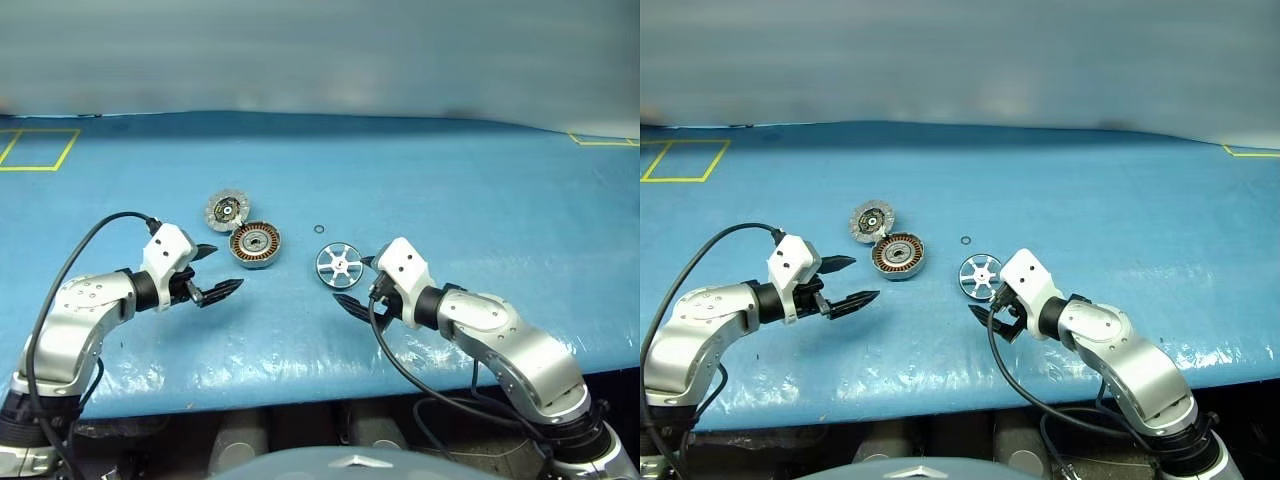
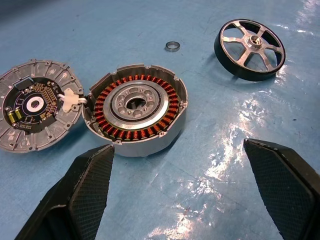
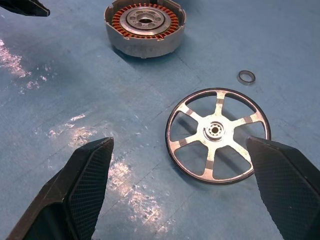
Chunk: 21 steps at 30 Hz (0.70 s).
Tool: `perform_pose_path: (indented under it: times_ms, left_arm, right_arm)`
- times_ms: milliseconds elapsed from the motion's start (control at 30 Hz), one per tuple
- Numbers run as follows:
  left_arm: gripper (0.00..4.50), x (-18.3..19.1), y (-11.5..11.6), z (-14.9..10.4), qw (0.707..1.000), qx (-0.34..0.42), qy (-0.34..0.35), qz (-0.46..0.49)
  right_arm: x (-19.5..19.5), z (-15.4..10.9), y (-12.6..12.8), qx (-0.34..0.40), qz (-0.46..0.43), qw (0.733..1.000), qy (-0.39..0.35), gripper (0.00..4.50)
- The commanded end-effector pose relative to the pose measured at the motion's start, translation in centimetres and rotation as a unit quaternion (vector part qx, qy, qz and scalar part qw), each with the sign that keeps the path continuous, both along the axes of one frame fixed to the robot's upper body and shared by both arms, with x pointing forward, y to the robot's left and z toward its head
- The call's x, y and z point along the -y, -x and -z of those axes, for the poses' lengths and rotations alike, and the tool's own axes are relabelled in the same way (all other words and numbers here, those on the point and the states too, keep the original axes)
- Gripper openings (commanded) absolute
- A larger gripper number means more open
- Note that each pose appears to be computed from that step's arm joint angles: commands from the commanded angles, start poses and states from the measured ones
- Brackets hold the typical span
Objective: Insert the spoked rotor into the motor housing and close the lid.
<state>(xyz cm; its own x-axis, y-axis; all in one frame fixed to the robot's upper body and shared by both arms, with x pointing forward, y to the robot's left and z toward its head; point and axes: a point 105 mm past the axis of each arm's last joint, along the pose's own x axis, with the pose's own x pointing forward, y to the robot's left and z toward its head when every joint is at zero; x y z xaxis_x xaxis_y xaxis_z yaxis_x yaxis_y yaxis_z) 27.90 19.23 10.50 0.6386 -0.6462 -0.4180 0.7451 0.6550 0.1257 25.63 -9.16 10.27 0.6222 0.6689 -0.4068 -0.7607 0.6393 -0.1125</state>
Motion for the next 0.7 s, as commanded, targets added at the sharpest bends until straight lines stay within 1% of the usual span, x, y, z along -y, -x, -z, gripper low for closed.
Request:
perform_pose_path:
  times_ms: [33, 367, 467, 600, 700]
  left_arm:
    - [4.5, 0.2, -0.2, -0.8, 1.0, 0.015, -0.006, 0.014]
    - [4.5, 0.3, -0.6, -0.8, 0.999, 0.006, -0.017, 0.033]
    - [4.5, 0.2, -1.2, -0.8, 0.997, -0.001, -0.052, 0.055]
    - [4.5, 0.5, -2.1, -1.7, 0.986, -0.012, -0.111, 0.121]
    - [4.5, 1.0, -3.1, -2.6, 0.965, -0.032, -0.175, 0.192]
  right_arm:
    - [0.1, -0.8, -0.1, 0.019, 0.006, 1.0, -0.009, 4.47]
    - [-0.1, -0.6, 0.0, 0.018, 0.01, 1.0, -0.013, 4.47]
    - [-0.2, -0.6, 0.0, 0.017, 0.009, 1.0, -0.015, 4.47]
    - [-0.5, -0.6, -0.2, 0.018, 0.007, 1.0, -0.017, 4.47]
    - [-0.8, -0.7, -0.4, 0.021, 0.004, 1.0, -0.022, 4.47]
